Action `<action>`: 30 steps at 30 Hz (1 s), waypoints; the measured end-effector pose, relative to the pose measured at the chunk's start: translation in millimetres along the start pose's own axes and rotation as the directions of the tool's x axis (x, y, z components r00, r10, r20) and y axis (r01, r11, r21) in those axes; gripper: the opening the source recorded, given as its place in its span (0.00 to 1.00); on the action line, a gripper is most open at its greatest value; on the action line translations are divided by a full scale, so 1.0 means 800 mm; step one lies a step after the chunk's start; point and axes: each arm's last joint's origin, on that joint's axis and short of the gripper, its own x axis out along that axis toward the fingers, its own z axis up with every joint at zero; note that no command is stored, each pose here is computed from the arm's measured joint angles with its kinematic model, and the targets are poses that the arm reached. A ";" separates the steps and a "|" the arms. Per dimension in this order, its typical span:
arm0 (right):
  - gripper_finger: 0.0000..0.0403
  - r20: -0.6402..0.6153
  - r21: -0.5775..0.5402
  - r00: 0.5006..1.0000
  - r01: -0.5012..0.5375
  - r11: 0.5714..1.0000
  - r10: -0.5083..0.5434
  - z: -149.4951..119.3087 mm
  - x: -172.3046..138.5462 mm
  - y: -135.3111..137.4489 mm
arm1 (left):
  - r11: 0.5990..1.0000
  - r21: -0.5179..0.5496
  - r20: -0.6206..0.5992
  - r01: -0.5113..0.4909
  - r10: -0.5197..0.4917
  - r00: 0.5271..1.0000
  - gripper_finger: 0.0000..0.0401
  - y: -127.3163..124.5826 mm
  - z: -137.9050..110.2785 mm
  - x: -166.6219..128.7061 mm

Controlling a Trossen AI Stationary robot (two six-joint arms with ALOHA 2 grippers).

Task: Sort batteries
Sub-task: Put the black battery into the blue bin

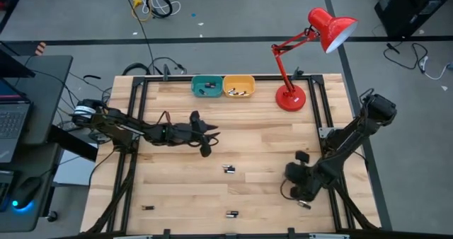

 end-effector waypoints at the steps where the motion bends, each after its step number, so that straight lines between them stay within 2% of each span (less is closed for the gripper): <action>1: 0.08 0.038 0.003 0.999 0.020 1.000 -0.020 0.007 0.003 -0.003 | 1.000 -0.007 0.016 0.005 -0.005 1.000 0.34 -0.001 0.002 0.000; 5: 0.08 0.238 0.040 0.964 0.109 0.993 -0.115 0.043 0.012 -0.015 | 0.998 -0.008 0.065 0.059 -0.058 0.996 0.34 -0.003 0.009 0.000; 9: 0.08 0.468 0.165 0.855 0.165 0.972 -0.224 0.092 0.018 -0.027 | 0.998 0.006 0.060 0.055 -0.056 0.997 0.34 -0.002 0.008 0.000; 12: 0.08 0.571 0.187 0.782 0.171 0.968 -0.248 0.127 0.017 -0.037 | 0.999 0.004 0.075 0.051 -0.052 0.996 0.34 -0.001 0.010 0.001; 17: 0.09 0.670 0.094 0.713 0.194 0.976 -0.206 0.172 0.014 -0.058 | 0.997 0.053 0.154 0.052 -0.060 0.986 0.35 -0.002 0.020 -0.001; 22: 0.09 0.748 0.104 0.636 0.173 0.979 -0.192 0.202 0.008 -0.083 | 0.995 0.082 0.219 0.050 -0.067 0.973 0.40 -0.002 0.029 -0.002; 28: 0.09 0.789 -0.009 0.612 0.097 0.995 -0.052 0.222 0.009 -0.104 | 0.992 0.076 0.286 0.101 -0.118 0.951 0.47 0.002 0.038 -0.002; 30: 0.09 0.796 -0.023 0.604 0.096 0.995 -0.039 0.225 0.011 -0.107 | 0.993 0.064 0.304 0.095 -0.111 0.946 0.48 0.005 0.041 -0.002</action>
